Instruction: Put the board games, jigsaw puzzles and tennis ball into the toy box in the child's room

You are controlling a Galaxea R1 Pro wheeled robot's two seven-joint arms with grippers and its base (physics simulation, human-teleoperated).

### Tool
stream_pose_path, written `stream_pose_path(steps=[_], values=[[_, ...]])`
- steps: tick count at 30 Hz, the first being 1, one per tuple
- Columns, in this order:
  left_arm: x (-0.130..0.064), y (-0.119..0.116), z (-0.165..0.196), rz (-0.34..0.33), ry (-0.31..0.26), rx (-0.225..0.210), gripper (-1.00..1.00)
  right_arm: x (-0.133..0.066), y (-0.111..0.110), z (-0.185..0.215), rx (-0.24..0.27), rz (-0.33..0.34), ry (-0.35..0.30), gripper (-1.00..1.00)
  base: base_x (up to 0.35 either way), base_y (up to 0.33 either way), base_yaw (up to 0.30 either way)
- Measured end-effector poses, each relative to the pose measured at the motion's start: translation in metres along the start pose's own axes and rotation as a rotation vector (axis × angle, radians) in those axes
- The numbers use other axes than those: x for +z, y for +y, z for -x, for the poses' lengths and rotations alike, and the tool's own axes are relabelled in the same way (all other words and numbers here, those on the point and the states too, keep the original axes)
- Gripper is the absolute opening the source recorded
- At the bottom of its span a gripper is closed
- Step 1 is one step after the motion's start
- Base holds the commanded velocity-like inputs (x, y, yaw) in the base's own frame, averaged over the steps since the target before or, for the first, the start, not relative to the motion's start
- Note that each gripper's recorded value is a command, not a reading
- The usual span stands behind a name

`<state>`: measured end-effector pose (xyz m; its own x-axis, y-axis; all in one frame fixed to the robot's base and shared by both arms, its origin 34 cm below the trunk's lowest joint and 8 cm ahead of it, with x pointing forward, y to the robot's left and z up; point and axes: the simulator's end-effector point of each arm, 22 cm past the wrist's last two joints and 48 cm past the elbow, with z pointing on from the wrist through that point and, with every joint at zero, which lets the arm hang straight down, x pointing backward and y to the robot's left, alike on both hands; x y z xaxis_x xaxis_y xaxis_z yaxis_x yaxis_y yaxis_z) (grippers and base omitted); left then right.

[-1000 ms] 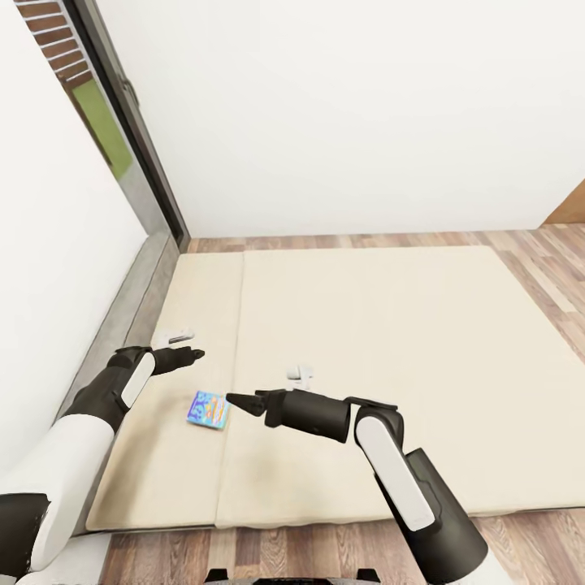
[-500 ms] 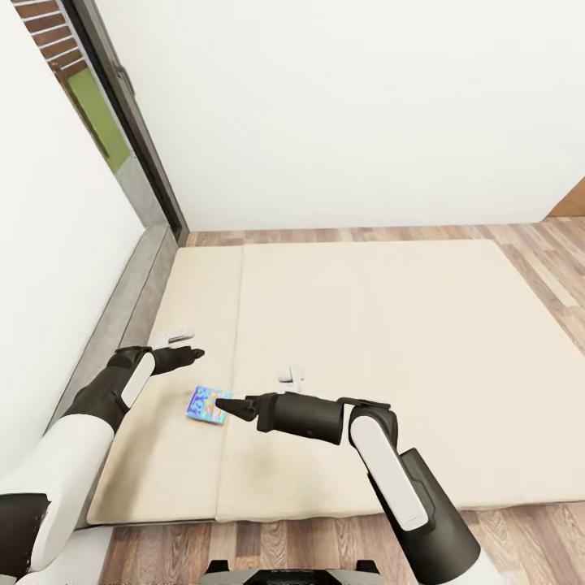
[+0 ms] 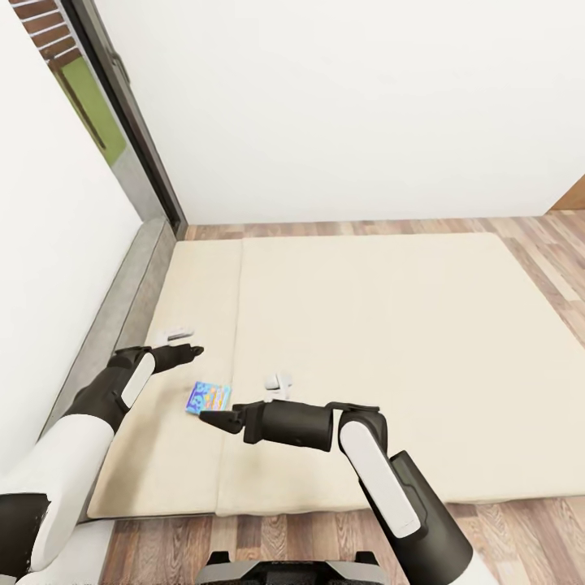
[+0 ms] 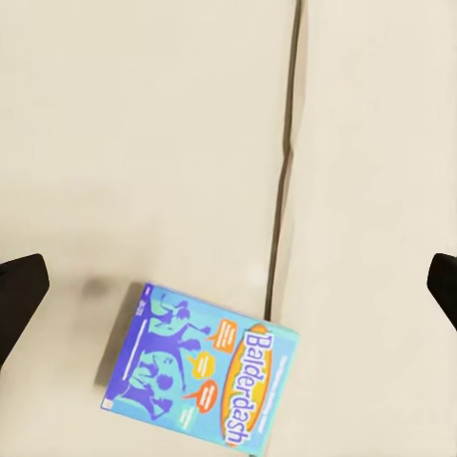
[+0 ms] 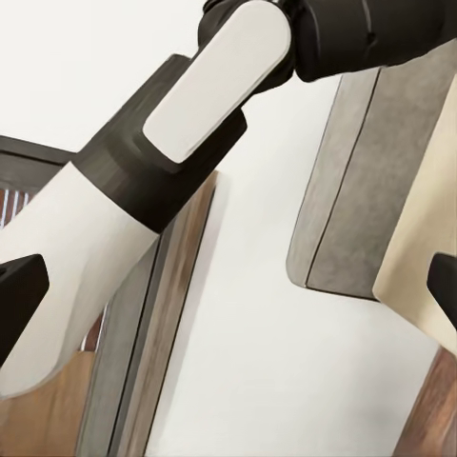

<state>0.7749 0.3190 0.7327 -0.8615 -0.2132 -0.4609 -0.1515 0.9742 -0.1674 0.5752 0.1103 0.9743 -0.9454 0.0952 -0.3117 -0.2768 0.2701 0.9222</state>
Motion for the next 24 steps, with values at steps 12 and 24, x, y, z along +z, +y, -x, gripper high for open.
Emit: stream_pose_path(steps=[12,24], values=[[0.01,0.004,-0.003,0.006,-0.025,0.002,1.0,0.003,-0.008,-0.005,0.017,-0.003,0.009,1.0,0.0,0.0,0.0],[0.018,0.007,-0.005,0.01,-0.048,0.006,1.0,0.006,-0.016,-0.009,0.036,-0.004,0.016,1.0,0.0,0.0,0.0]])
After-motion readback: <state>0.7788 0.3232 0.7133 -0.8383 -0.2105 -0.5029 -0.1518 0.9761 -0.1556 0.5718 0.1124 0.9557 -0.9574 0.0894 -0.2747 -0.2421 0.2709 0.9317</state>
